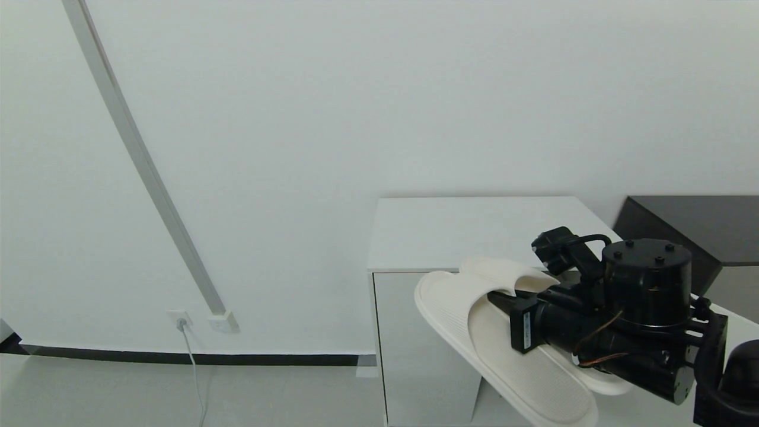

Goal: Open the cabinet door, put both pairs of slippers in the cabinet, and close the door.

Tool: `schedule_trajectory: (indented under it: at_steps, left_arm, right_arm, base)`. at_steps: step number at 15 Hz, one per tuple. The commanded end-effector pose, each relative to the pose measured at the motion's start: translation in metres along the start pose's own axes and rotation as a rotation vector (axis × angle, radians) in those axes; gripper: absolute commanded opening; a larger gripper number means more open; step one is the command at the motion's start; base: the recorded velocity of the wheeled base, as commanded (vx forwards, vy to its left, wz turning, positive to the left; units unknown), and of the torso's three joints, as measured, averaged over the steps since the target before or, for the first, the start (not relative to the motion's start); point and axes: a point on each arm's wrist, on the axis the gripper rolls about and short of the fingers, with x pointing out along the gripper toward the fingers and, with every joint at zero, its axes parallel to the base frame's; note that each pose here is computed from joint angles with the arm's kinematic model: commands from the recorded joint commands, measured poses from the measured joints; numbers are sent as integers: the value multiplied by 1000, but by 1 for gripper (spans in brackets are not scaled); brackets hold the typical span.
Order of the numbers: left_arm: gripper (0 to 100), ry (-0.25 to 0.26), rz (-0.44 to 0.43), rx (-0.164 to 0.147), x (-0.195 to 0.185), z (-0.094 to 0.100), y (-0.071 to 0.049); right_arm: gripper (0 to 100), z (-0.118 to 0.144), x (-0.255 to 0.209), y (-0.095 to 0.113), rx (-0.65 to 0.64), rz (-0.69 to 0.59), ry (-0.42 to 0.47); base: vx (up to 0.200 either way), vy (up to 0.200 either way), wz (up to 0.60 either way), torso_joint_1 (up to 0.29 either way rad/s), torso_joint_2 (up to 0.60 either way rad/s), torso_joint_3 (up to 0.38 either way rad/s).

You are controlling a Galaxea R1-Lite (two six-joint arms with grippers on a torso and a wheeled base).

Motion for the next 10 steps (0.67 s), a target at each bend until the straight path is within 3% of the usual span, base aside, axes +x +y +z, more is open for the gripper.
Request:
schedule_trajectory:
  at_steps: [1,10]
  left_arm:
    - [0,1,0,0,0,0,0]
    - [0,1,0,0,0,0,0]
  right_arm:
    - [0,0,0,0,0,0,1]
    - [0,-1,1,0,-2,1,4]
  base:
    - [0,-200,0,2,7,-2]
    - [0,-200,0,3,3,3]
